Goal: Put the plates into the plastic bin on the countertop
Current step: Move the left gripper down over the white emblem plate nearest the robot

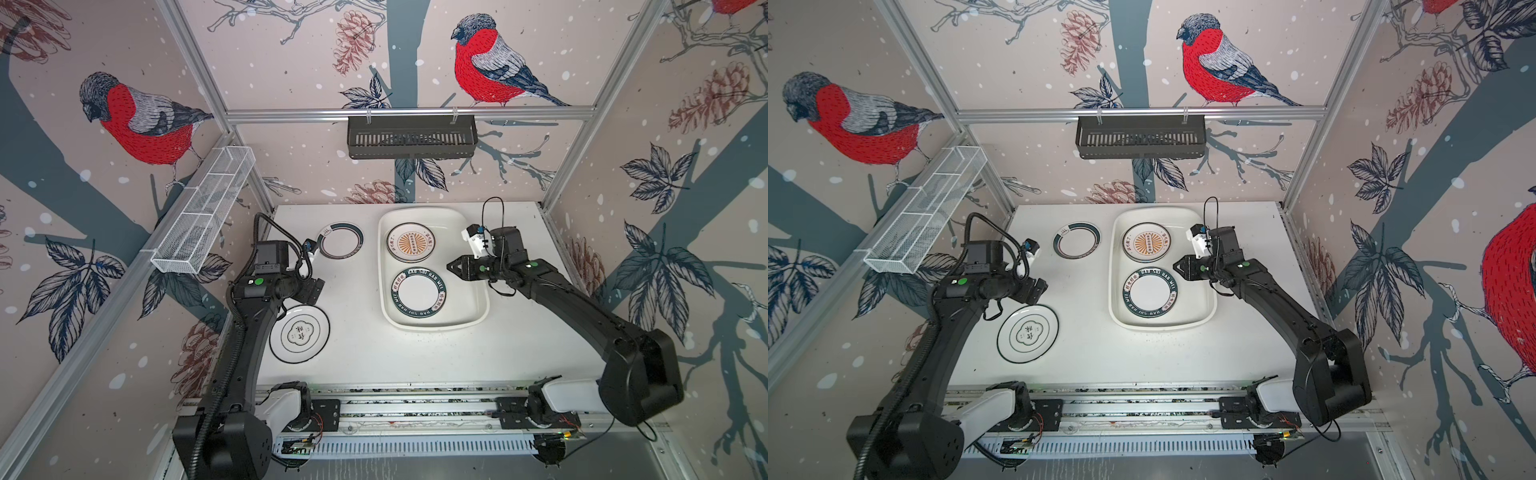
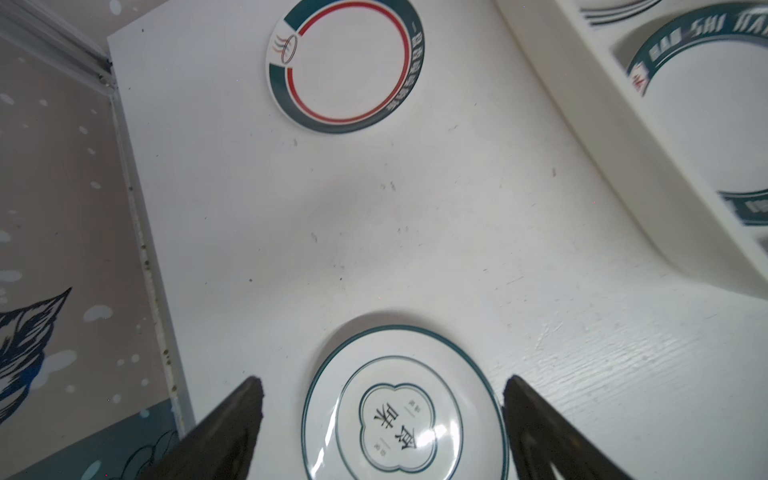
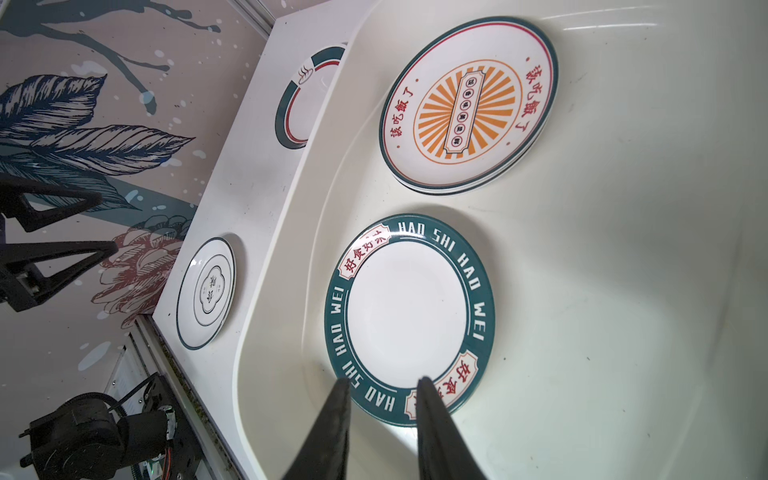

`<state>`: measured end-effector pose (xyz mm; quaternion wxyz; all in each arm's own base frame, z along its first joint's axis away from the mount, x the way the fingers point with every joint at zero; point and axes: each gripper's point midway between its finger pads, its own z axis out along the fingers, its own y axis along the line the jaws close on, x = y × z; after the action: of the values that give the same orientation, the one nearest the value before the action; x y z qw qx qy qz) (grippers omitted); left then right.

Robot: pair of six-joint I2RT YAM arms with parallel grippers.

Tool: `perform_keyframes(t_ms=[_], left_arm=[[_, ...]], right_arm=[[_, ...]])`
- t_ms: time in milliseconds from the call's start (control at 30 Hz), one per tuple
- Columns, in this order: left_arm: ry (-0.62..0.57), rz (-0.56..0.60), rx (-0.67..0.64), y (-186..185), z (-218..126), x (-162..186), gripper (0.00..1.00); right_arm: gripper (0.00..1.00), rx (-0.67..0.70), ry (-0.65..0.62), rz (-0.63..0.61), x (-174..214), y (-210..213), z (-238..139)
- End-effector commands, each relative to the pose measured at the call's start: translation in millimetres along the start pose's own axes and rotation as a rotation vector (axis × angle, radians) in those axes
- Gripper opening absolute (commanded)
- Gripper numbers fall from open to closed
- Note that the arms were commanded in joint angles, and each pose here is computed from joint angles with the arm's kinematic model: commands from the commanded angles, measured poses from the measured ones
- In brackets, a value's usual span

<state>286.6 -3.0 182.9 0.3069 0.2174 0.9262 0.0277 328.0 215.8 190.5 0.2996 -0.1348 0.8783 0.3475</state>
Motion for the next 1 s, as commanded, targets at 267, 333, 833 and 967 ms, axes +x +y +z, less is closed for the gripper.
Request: perform_keyframes(t_ms=[267, 333, 833, 967], left_arm=[[0.303, 0.255, -0.042, -7, -1, 95, 0.91], [0.327, 0.296, -0.047, -8, -2, 104, 0.91], [0.516, 0.579, 0.093, -32, 14, 176, 0.91], [0.484, 0.624, 0.054, -29, 24, 178, 0.92]], right_arm=[[0.32, -0.016, -0.034, -0.011, -2, 2, -1], [0.32, -0.020, -0.033, -0.008, -1, 1, 0], [0.33, -0.030, -0.045, -0.007, -3, 0, -2], [0.33, -0.026, -0.057, -0.007, -5, 0, -6]])
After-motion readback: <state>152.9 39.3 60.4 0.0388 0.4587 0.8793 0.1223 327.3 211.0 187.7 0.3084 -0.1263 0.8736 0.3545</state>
